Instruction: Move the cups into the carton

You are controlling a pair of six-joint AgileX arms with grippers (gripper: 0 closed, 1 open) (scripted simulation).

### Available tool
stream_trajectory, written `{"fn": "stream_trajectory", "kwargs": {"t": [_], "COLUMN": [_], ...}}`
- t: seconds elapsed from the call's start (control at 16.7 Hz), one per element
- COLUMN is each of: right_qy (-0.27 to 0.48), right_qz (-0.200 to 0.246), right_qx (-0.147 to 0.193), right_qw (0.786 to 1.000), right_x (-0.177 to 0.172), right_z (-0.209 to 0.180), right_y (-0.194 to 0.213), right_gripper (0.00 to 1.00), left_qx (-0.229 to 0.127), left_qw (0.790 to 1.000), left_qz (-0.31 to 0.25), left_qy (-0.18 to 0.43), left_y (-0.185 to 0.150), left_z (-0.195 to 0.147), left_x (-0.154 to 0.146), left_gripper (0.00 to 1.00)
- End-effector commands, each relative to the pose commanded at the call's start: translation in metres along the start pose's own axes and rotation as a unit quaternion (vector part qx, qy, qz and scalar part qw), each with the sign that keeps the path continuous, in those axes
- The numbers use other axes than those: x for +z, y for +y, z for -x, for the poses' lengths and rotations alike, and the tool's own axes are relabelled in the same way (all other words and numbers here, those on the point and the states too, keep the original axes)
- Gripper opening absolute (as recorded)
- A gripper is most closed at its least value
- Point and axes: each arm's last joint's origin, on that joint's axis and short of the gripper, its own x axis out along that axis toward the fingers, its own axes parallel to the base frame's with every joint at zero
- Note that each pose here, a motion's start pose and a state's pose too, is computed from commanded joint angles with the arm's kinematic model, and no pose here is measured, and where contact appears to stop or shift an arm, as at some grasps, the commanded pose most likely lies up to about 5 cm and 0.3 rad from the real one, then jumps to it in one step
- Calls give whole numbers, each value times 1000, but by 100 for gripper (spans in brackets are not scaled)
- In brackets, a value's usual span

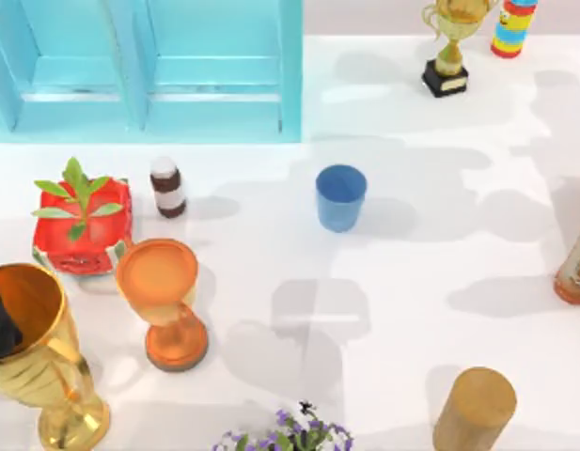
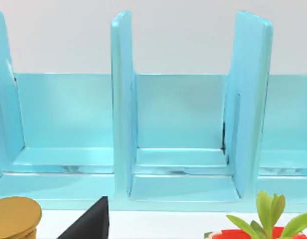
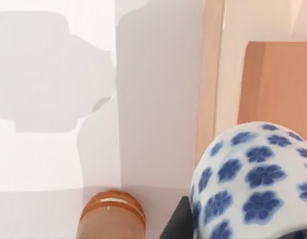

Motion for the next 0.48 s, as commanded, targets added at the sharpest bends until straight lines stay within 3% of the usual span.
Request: {"fn": "stream_trajectory", "kwargs": {"t": [0.24,0.48], "right_qy": [-3,1], "right_qz": [1,-1], "right_qx": [-2,1], "right_qw": [1000,1000], "right_x": [-26,-93], "right_z": [16,35], "right_y": [-34,-86], "right_gripper": [0,0], "left_qx": [0,0], "left_qw": [1000,1000], "left_qz": [0,0], "left_qy": [0,0], "left_y": [0,0], "left_z": [0,0], "left_x": [0,0], "left_gripper": [100,100]}}
